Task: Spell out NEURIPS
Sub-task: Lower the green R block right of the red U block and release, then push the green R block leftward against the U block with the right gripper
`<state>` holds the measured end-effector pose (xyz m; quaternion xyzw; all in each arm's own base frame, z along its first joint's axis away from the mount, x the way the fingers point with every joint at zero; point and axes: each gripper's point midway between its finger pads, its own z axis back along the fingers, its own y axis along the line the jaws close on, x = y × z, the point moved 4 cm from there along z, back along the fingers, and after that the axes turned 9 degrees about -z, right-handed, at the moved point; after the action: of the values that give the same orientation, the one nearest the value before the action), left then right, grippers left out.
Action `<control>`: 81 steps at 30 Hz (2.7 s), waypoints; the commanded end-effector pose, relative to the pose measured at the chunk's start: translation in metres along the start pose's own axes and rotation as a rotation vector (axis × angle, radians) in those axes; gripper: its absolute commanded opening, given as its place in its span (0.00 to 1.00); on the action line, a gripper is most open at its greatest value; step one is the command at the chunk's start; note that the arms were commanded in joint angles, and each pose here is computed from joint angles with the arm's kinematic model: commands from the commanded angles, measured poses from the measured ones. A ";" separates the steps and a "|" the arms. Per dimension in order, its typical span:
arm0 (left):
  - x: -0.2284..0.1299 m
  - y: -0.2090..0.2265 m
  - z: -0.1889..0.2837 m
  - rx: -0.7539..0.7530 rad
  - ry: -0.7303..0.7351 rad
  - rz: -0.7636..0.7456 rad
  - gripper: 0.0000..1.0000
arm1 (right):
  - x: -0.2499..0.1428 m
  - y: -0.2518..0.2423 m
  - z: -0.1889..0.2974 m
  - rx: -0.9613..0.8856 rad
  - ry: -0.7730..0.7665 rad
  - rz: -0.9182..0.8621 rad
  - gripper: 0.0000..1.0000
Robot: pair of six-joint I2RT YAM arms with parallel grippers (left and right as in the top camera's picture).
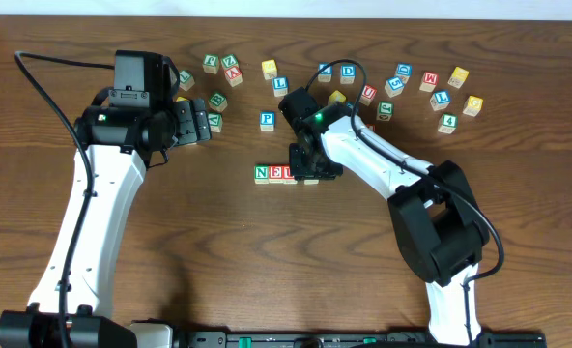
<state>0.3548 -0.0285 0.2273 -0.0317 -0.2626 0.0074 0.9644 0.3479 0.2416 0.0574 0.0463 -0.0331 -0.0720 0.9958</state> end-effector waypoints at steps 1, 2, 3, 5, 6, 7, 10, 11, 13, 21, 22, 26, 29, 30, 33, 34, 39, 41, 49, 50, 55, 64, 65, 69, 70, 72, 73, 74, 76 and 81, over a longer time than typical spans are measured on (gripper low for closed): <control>0.003 0.002 0.003 0.008 -0.008 0.008 0.91 | 0.007 0.006 0.033 0.057 -0.059 0.022 0.38; 0.003 0.002 0.003 0.007 -0.008 0.008 0.91 | 0.008 0.005 0.038 0.063 -0.067 0.017 0.38; 0.003 0.002 0.003 0.008 -0.008 0.008 0.91 | 0.010 0.003 0.043 0.066 -0.073 0.013 0.38; 0.003 0.002 0.003 0.008 -0.008 0.008 0.91 | 0.013 -0.002 0.053 0.074 -0.090 0.003 0.38; 0.003 0.002 0.003 0.008 -0.008 0.008 0.91 | 0.015 -0.005 0.059 0.077 -0.099 -0.005 0.38; 0.003 0.002 0.003 0.008 -0.009 0.008 0.91 | 0.017 -0.007 0.064 0.080 -0.106 -0.010 0.38; 0.003 0.002 0.003 0.008 -0.009 0.008 0.91 | 0.022 -0.017 0.081 0.091 -0.131 -0.011 0.37; 0.003 0.002 0.003 0.008 -0.009 0.008 0.91 | 0.023 -0.022 0.084 0.088 -0.134 -0.021 0.37; 0.003 0.002 0.003 0.008 -0.009 0.008 0.91 | 0.026 -0.030 0.087 0.079 -0.131 -0.029 0.36; 0.003 0.002 0.003 0.008 -0.009 0.008 0.91 | 0.024 -0.060 0.066 0.023 -0.058 -0.087 0.30; 0.003 0.002 0.003 0.008 -0.009 0.008 0.91 | 0.020 -0.063 0.059 0.018 -0.049 -0.087 0.29; 0.003 0.002 0.003 0.008 -0.009 0.008 0.91 | 0.014 -0.067 0.045 0.011 -0.034 -0.089 0.31; 0.003 0.002 0.003 0.008 -0.009 0.009 0.91 | 0.009 -0.068 0.032 0.026 -0.024 -0.088 0.33; 0.003 0.002 0.003 0.008 -0.009 0.008 0.91 | 0.008 -0.068 0.029 0.035 -0.020 -0.088 0.33; 0.003 0.002 0.003 0.008 -0.009 0.009 0.91 | 0.006 -0.067 0.024 0.051 -0.018 -0.088 0.33; 0.003 0.002 0.003 0.008 -0.009 0.009 0.91 | 0.006 -0.067 0.023 0.055 -0.018 -0.087 0.33; 0.003 0.002 0.003 0.008 -0.009 0.009 0.91 | 0.005 -0.067 0.017 0.061 -0.023 -0.086 0.31; 0.003 0.002 0.003 0.007 -0.009 0.009 0.91 | 0.005 -0.065 0.014 0.074 -0.022 -0.084 0.31; 0.003 0.002 0.003 0.007 -0.009 0.009 0.91 | 0.003 -0.053 -0.002 0.148 0.037 -0.082 0.29; 0.003 0.002 0.003 0.008 -0.009 0.009 0.91 | 0.003 -0.053 -0.002 0.150 0.037 -0.082 0.29; 0.003 0.002 0.003 0.008 -0.009 0.009 0.91 | 0.002 -0.053 -0.008 0.146 0.051 -0.091 0.29; 0.003 0.002 0.003 0.007 -0.009 0.009 0.91 | -0.002 -0.042 -0.009 0.175 0.058 -0.080 0.29; 0.003 0.002 0.003 0.008 -0.009 0.009 0.91 | -0.003 -0.040 -0.009 0.175 0.057 -0.082 0.29; 0.003 0.002 0.003 0.007 -0.009 0.009 0.91 | -0.003 -0.037 -0.009 0.184 0.050 -0.081 0.29; 0.003 0.002 0.003 0.007 -0.009 0.009 0.91 | -0.002 -0.036 -0.009 0.186 0.047 -0.081 0.29; 0.003 0.002 0.003 0.007 -0.009 0.009 0.91 | -0.002 -0.036 -0.009 0.186 0.047 -0.081 0.29; 0.003 0.002 0.003 0.007 -0.009 0.009 0.91 | -0.002 -0.036 -0.009 0.186 0.046 -0.081 0.29; 0.003 0.002 0.003 0.007 -0.009 0.008 0.91 | -0.002 -0.036 -0.009 0.187 0.046 -0.081 0.29; 0.003 0.002 0.003 0.007 -0.009 0.009 0.91 | -0.001 -0.035 -0.009 0.190 0.041 -0.080 0.29; 0.003 0.002 0.003 0.007 -0.009 0.009 0.91 | 0.001 -0.034 -0.009 0.197 0.034 -0.086 0.29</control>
<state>0.3544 -0.0285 0.2270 -0.0317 -0.2615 0.0076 0.9647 0.3483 0.2064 0.0516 0.1473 -0.0312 -0.1048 0.9830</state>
